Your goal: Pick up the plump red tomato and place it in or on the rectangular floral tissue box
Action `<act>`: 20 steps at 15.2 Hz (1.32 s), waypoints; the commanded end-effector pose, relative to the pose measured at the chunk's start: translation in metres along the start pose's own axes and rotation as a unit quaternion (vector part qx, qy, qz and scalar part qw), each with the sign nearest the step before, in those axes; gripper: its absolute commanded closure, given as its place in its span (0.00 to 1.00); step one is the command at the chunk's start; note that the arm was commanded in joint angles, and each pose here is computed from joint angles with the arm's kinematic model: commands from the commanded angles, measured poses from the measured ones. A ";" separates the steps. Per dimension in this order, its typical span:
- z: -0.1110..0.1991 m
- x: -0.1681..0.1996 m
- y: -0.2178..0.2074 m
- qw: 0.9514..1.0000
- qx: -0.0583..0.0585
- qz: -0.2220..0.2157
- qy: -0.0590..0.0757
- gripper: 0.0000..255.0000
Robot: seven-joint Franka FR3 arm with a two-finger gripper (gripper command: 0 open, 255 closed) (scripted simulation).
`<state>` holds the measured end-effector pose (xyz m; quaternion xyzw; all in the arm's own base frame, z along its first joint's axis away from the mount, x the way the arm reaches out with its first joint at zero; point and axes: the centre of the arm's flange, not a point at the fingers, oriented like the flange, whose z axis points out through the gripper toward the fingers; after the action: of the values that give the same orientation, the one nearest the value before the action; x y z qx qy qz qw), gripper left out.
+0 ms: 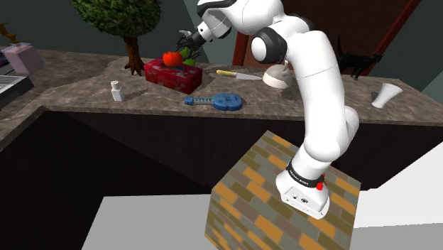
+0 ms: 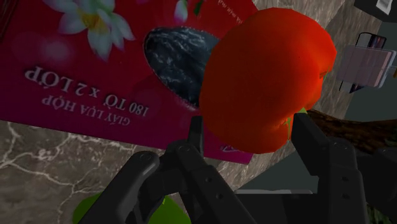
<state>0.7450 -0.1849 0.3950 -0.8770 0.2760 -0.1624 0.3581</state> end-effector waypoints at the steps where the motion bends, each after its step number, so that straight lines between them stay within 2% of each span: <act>1: 0.000 0.000 0.000 1.000 0.000 0.000 0.000 1.00; 2: 0.000 0.000 0.000 1.000 0.000 0.000 0.000 1.00; 3: 0.000 0.000 0.000 1.000 0.000 0.000 0.000 0.00; 8: 0.000 0.000 0.000 1.000 0.000 0.000 0.000 0.00; 12: -0.050 0.000 0.000 1.000 0.000 0.000 0.000 0.00; 20: -0.050 0.000 0.000 1.000 0.000 0.000 0.000 0.00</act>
<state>0.7209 -0.2119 0.4295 -0.8770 0.2760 -0.1626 0.3582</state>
